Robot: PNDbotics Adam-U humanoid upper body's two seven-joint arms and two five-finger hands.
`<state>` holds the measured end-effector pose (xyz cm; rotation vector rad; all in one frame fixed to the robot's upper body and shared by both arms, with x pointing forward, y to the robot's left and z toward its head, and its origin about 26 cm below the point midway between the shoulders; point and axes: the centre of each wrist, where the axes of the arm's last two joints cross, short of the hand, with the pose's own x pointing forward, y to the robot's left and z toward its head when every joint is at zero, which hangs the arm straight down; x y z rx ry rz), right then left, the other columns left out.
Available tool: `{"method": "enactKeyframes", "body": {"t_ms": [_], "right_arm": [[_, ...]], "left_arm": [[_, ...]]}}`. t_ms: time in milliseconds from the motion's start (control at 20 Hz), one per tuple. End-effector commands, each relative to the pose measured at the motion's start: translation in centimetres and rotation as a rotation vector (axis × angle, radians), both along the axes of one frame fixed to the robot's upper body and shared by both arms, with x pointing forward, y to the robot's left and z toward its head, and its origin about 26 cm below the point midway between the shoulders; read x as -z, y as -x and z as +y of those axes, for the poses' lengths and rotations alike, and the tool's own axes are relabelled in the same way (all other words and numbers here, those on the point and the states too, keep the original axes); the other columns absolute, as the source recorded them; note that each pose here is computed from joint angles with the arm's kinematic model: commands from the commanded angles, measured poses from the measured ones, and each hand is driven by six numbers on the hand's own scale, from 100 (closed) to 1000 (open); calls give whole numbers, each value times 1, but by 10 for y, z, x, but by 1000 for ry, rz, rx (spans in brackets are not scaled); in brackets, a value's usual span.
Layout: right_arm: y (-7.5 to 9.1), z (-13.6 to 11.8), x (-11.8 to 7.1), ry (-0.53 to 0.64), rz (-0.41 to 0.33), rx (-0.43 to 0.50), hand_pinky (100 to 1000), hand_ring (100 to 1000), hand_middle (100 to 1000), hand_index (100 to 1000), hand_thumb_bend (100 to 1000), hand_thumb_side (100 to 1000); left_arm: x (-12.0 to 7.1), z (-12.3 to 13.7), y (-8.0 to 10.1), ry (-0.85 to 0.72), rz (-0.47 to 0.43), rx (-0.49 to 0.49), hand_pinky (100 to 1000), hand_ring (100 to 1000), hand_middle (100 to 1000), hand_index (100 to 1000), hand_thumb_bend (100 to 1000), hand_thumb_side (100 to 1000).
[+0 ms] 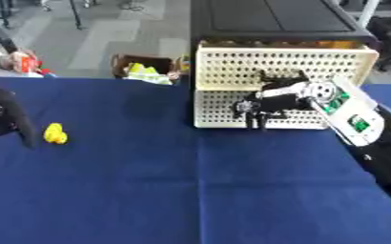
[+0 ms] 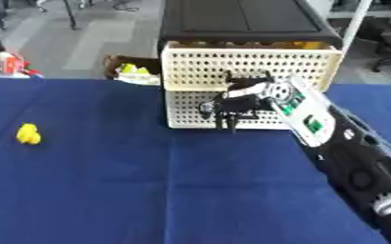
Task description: Pick up objects from table and place into drawer.
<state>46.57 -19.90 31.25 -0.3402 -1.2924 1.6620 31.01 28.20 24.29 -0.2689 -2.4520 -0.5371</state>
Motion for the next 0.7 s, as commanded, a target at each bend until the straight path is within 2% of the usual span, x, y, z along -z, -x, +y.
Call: {"method": "enactKeyframes", "body": {"t_ms": [50,300,550,650,700], "right_arm": [[18,-11,-22,31,-54,-56,752,503,552,842,100,1000],[56,-12,-29,33,-101,-180,757,477,530,830,100,1000],[98,-22,-46,-39,-161,-266,780,427,478,815,100,1000],[117,-29,-55,-111,-218,-288,792,381,432,801,100,1000],[126,-32,-60,-163,-270,-288,791,353,401,791,100,1000]], "left_arm": [[-7,2,4,-8,-31,-8,392,481,533,705,100,785],[-7,1,4,-16,-39,2,408,492,547,732,100,790],[-4,3,5,-15,-33,1,416,498,556,742,100,813],[-3,4,5,-10,-24,-2,420,501,559,748,100,823],[-2,4,5,-7,-20,-2,423,502,561,753,100,820]]}}
